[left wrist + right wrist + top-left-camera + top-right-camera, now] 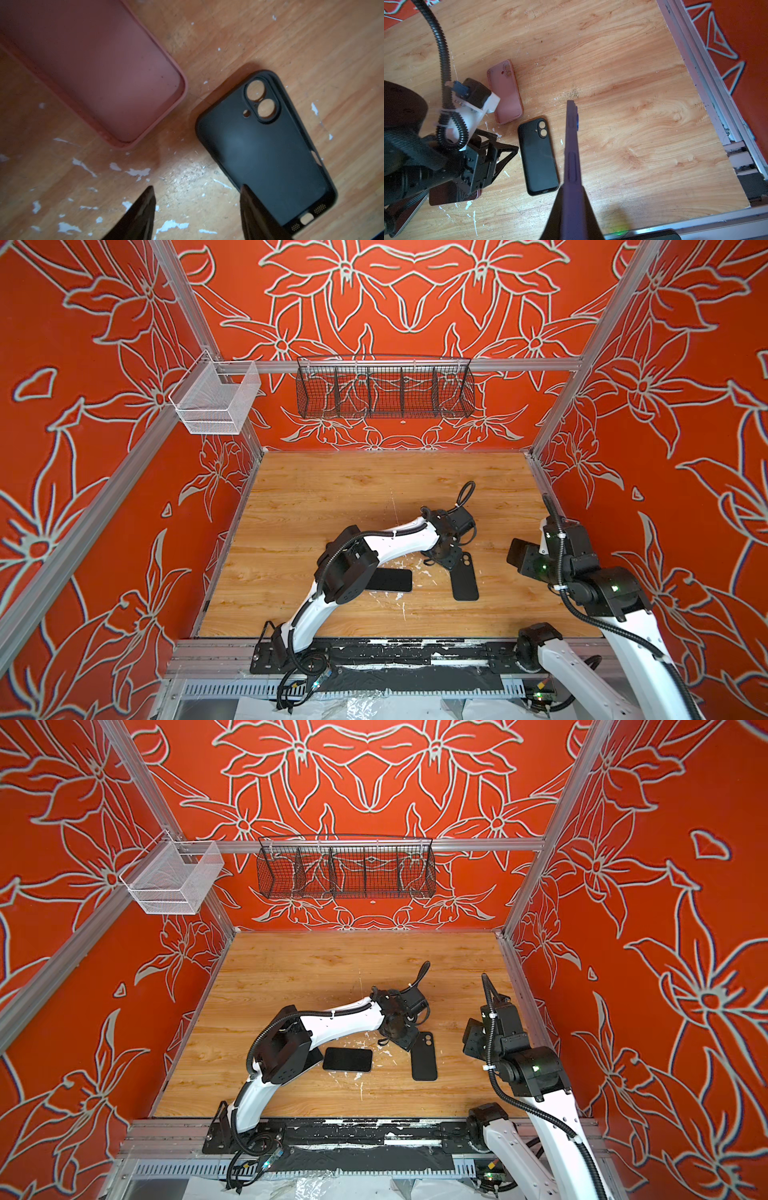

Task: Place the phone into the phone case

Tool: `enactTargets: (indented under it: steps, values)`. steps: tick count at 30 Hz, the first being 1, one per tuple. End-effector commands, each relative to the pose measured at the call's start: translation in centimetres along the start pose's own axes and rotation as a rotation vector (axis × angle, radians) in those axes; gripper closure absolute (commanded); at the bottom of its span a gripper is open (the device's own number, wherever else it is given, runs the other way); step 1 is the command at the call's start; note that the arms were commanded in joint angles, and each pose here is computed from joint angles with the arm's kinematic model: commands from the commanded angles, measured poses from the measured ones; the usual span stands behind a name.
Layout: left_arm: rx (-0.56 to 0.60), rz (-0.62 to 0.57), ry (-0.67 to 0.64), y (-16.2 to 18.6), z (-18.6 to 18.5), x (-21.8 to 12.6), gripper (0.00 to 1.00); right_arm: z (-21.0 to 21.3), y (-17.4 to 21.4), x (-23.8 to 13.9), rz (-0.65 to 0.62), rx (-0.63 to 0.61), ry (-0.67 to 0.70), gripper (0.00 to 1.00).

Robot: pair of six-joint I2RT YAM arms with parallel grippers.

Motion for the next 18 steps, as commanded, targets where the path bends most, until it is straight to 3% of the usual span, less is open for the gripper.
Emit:
enactTargets:
  steps: [1, 8, 14, 18]
  values:
    - [-0.06, 0.023, 0.03, 0.1, -0.9, 0.6, 0.39, -0.4, 0.0, -0.1, -0.023, 0.009, 0.015, 1.0]
    - [-0.096, -0.004, -0.035, 0.2, -0.1, -0.4, 0.4, -0.3, 0.2, -0.1, -0.025, 0.016, -0.006, 1.0]
    - [-0.14, -0.143, -0.178, -0.1, 3.1, -6.3, 0.4, -0.1, 0.4, -0.2, -0.025, 0.013, -0.032, 1.0]
    - [-0.233, -0.167, -0.221, 0.9, 8.2, -10.4, 0.38, 1.0, 0.4, -0.2, -0.007, -0.011, -0.131, 1.0]
Point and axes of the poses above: each gripper's point midway between its finger pads, its own x axis out along the fingers, its own z axis along the line the jaws close on, y = z × x, the point moved 7 cm from there along -x, back along the fingers
